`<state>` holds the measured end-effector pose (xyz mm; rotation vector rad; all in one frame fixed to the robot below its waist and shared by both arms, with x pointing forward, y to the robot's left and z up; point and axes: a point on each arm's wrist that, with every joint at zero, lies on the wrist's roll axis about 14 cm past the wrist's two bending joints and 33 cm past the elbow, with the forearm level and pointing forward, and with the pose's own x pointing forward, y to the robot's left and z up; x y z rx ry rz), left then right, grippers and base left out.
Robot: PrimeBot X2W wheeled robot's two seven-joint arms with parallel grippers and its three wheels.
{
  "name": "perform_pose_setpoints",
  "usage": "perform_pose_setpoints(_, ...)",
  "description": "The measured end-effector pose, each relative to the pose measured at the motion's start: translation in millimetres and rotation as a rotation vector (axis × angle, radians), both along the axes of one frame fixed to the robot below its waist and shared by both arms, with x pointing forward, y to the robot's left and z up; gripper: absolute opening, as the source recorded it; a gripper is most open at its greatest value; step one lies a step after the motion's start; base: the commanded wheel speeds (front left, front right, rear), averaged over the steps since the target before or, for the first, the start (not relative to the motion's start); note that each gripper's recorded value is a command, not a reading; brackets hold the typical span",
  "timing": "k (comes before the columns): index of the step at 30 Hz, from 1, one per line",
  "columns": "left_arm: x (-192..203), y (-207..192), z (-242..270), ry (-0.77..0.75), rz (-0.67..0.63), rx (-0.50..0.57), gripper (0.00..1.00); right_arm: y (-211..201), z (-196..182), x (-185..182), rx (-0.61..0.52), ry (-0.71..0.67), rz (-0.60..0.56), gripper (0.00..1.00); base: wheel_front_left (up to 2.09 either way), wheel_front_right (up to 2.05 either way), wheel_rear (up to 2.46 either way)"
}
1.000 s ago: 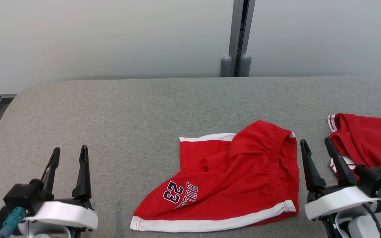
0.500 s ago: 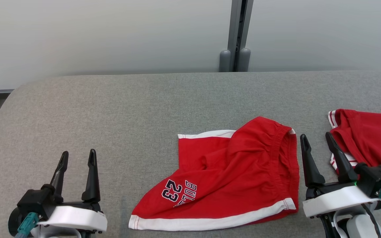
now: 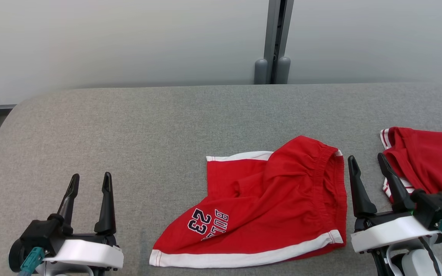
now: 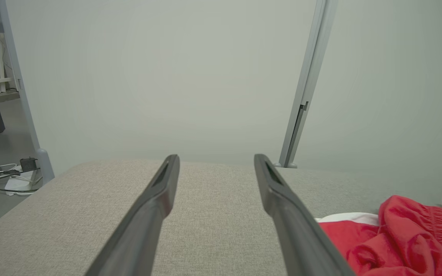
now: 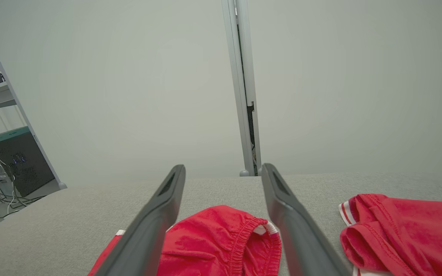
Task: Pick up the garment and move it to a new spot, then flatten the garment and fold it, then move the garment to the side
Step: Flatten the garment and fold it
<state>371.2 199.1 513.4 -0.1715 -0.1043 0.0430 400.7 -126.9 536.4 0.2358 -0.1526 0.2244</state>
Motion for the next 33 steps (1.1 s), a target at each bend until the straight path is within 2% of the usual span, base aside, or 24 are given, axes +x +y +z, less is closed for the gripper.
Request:
perform_pose_setpoints(19,-1.7,-2.4,-3.5,0.006,-0.018,0.009,1.00,-3.8,3.6,-0.1,-0.014,-0.012,-0.006,1.00,0.00,0.00,0.00)
perform_pose_setpoints(24,-3.8,-13.3,-19.3,0.056,-0.063,-0.008,1.00,-41.2,13.1,4.7,-0.068,-0.037,-0.070,1.00,0.00,0.00,0.00)
perform_pose_setpoints(29,-6.3,-21.2,-27.2,0.120,-0.132,0.017,1.00,-41.5,-13.8,1.5,-0.111,0.126,-0.010,1.00,0.00,0.00,0.00)
perform_pose_setpoints(33,-21.8,-37.9,-59.1,0.294,-0.209,0.004,1.00,-24.0,-50.1,-13.4,-0.094,0.306,0.082,1.00,0.00,0.00,0.00)
